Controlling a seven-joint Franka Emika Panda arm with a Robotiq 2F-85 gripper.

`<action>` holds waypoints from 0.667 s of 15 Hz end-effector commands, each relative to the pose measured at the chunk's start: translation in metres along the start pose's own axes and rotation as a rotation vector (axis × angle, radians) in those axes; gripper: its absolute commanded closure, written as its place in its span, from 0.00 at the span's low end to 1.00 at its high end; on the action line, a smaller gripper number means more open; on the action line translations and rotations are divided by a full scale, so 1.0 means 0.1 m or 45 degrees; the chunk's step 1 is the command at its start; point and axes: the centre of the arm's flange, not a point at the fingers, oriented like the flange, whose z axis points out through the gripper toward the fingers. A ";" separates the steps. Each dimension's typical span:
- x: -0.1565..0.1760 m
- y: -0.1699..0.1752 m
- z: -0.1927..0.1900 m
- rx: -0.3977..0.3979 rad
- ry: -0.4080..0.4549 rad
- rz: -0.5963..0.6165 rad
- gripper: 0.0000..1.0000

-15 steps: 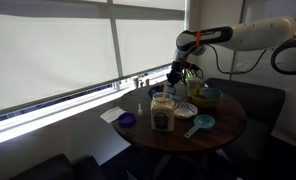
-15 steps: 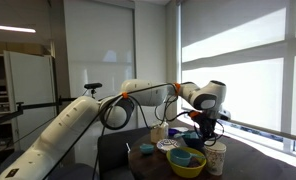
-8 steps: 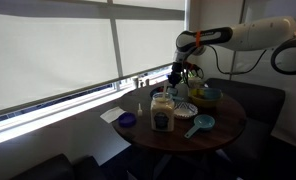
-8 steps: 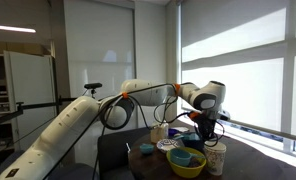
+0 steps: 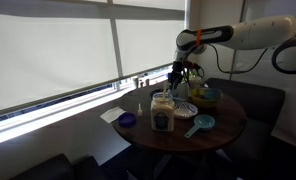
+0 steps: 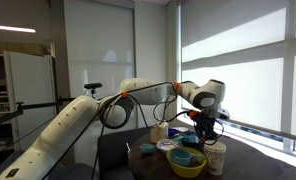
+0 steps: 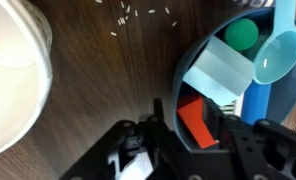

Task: Pick up the blue bowl and place it in the middle of the table

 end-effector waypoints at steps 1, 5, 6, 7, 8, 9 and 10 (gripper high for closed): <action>-0.16 -0.10 -0.27 -0.041 0.039 -0.013 0.23; -0.27 -0.18 -0.57 -0.051 0.105 -0.072 0.00; -0.32 -0.22 -0.64 -0.058 0.119 -0.088 0.00; -0.36 -0.24 -0.70 -0.073 0.123 -0.095 0.00; -0.40 -0.26 -0.74 -0.119 0.118 -0.065 0.00; -0.42 -0.27 -0.76 -0.154 0.120 -0.073 0.00; -0.15 -0.20 -0.77 -0.078 0.118 -0.074 0.00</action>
